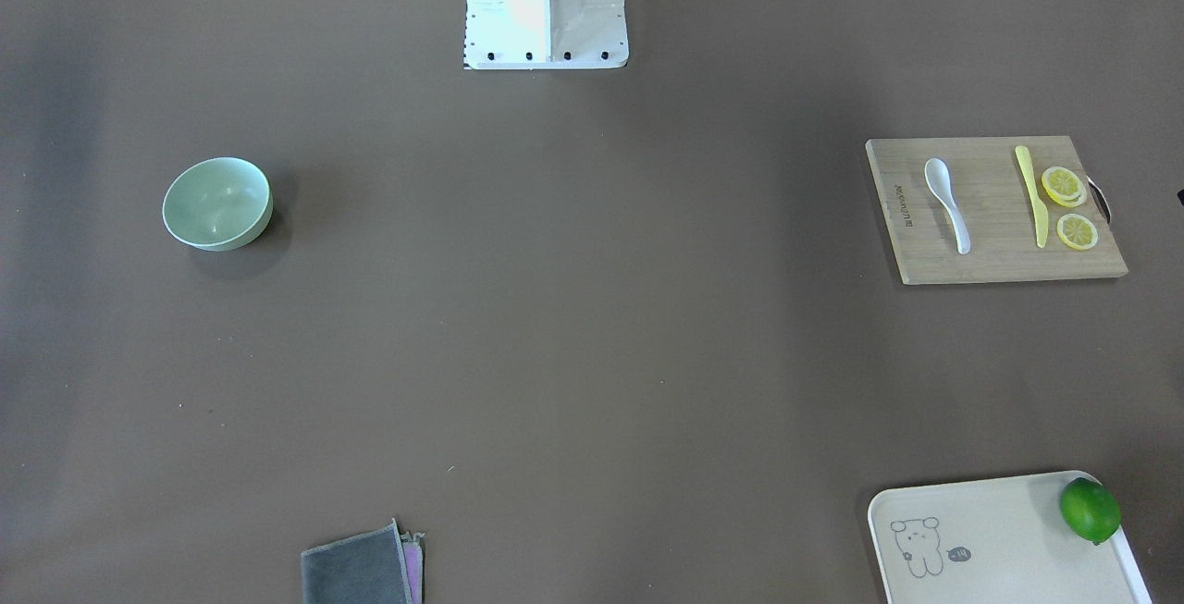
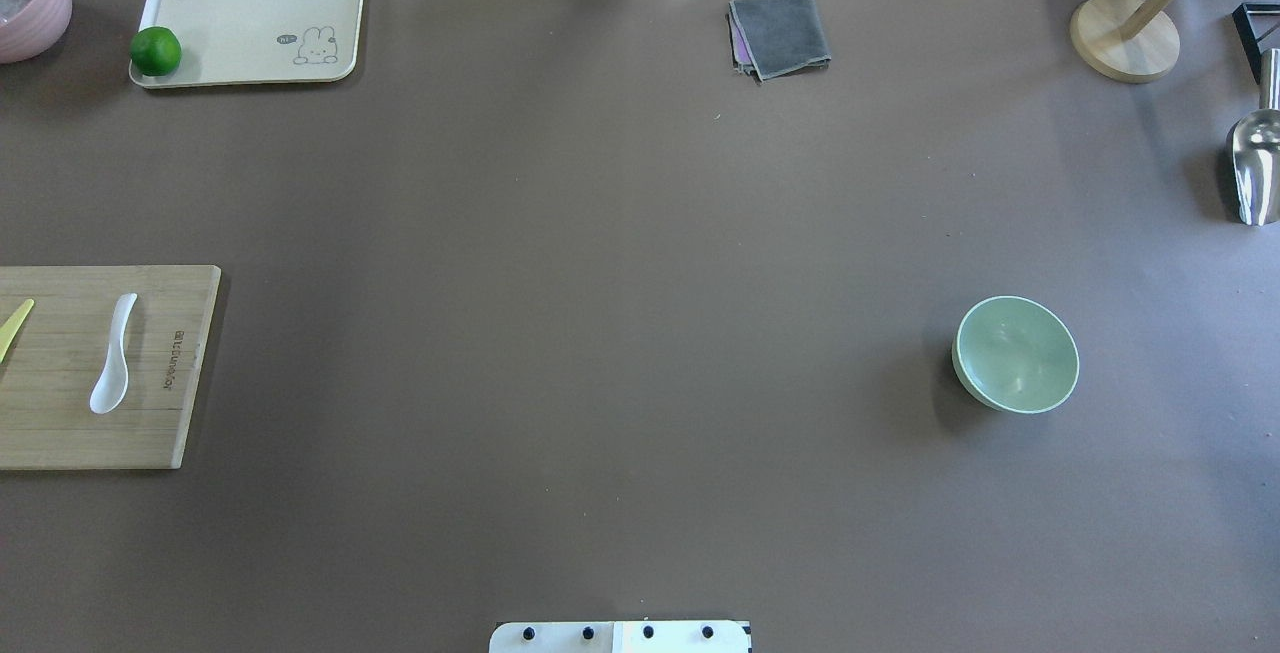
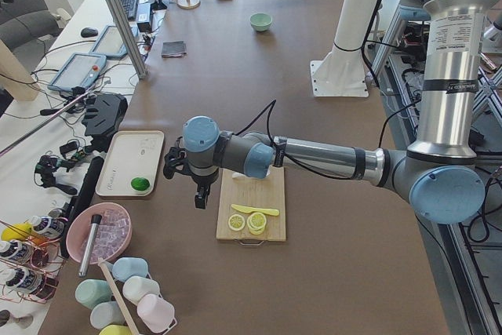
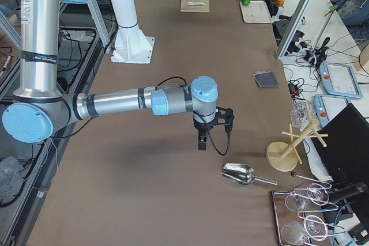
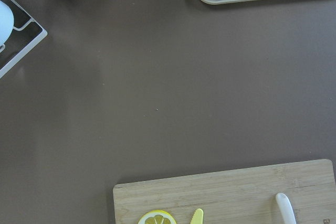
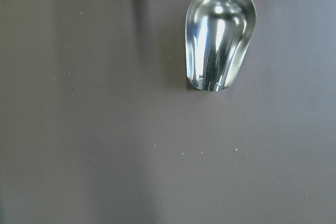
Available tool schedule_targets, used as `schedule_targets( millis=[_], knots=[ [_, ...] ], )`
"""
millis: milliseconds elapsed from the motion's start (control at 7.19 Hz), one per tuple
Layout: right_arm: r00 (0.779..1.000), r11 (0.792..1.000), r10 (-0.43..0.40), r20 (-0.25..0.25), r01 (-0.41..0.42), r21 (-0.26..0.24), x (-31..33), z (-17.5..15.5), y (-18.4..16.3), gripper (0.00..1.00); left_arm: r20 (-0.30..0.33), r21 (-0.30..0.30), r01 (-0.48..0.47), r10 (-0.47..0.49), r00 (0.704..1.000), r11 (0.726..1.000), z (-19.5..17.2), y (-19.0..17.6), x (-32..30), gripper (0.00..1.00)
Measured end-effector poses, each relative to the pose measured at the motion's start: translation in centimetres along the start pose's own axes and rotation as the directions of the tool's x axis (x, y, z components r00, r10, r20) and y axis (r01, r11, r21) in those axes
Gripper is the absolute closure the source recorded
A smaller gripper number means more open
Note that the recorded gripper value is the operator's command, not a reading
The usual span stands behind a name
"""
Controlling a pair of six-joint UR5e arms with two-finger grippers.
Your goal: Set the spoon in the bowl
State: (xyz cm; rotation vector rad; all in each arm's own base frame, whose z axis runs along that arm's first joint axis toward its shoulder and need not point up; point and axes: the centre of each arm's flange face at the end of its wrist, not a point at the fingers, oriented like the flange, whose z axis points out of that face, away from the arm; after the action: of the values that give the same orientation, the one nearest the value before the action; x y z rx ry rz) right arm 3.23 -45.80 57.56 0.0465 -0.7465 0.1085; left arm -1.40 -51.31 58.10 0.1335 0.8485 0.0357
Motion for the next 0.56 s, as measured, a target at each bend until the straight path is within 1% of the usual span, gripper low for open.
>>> schedule_targets(
  millis=[278, 557],
  knots=[
    [1.000, 1.000, 0.001, -0.001, -0.001, -0.002, 0.09, 0.05, 0.17, 0.00, 0.017, -0.045, 0.033, -0.033, 0.999, 0.998, 0.28, 0.23, 0.24, 0.02],
    [1.000, 1.000, 0.002, -0.001, -0.002, -0.002, 0.15, 0.08, 0.26, 0.00, 0.019, -0.055, 0.013, -0.012, 1.000, 0.998, 0.29, 0.27, 0.86, 0.02]
  ],
)
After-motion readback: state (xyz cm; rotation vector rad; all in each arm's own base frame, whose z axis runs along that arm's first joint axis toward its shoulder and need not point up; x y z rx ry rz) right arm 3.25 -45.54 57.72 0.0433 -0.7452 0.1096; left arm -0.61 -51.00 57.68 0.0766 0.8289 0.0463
